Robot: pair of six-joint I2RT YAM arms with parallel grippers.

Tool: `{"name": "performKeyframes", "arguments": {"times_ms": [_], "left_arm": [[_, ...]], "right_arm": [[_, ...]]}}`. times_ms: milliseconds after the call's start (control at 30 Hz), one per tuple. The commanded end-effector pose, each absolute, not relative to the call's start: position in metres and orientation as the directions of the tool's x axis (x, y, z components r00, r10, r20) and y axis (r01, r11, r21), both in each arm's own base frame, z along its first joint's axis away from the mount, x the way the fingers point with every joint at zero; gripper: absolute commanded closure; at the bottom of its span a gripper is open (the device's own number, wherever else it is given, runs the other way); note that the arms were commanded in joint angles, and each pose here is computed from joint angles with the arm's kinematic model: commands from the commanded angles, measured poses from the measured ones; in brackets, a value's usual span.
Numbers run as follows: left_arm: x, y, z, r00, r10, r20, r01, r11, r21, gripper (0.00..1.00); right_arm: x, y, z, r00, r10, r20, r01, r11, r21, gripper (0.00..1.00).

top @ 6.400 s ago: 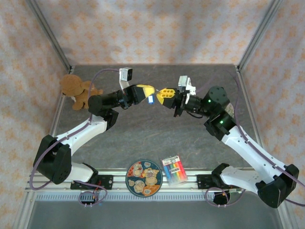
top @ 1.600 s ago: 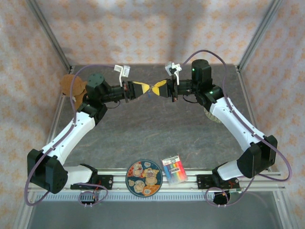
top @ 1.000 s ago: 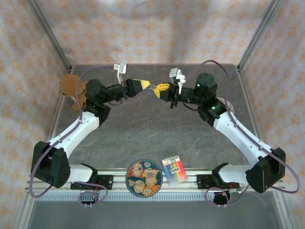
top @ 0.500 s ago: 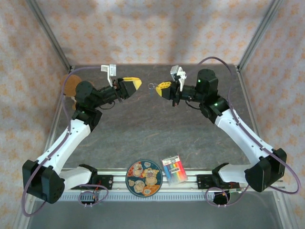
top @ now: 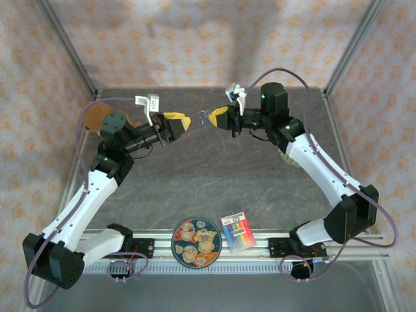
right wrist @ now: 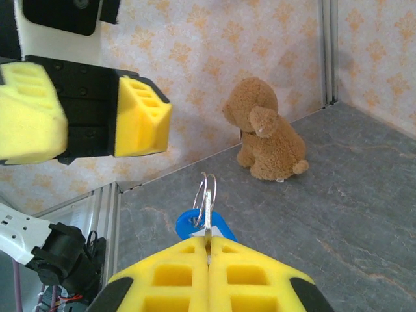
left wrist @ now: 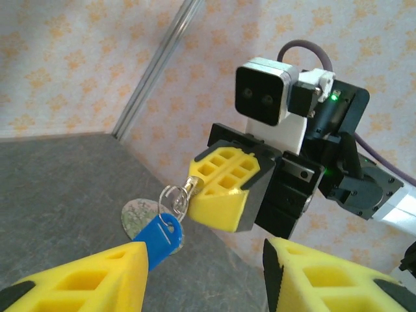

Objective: Remove the keys from the keyring

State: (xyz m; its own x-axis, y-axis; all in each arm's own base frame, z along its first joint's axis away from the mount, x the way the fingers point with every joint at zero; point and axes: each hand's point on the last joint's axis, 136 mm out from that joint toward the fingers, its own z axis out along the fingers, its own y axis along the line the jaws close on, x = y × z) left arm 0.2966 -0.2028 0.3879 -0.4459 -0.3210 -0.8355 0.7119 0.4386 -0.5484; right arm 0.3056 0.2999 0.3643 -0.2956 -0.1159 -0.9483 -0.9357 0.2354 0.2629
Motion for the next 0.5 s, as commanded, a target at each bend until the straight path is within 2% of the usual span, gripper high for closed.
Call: {"name": "performKeyframes", "arguments": {"times_ms": [0, 133, 300, 467], "left_arm": [[0.297, -0.193, 0.379, -0.416, -0.297, -0.859, 0.691, 0.511, -0.511, 0.51], [0.298, -0.186, 0.372, -0.409, -0.274, -0.870, 0.663, 0.566, -0.490, 0.48], [0.300, -0.184, 0.372, -0.424, -0.255, -0.869, 0.654, 0.577, -0.489, 0.48], [0.296, -0.194, 0.378, -0.453, -0.239, -0.859, 0.699, 0.503, -0.508, 0.47]], "right_arm": [[0.299, 0.302, 0.376, -0.268, -0.119, -0.956, -0.954, 0.170, 0.247, 1.00], [0.298, 0.305, 0.375, -0.276, -0.123, -0.953, -0.956, 0.134, 0.260, 1.00], [0.292, 0.305, 0.374, -0.278, -0.128, -0.952, -0.959, 0.099, 0.266, 1.00], [0.284, 0.306, 0.375, -0.277, -0.132, -0.952, -0.961, 0.057, 0.271, 1.00]]}}
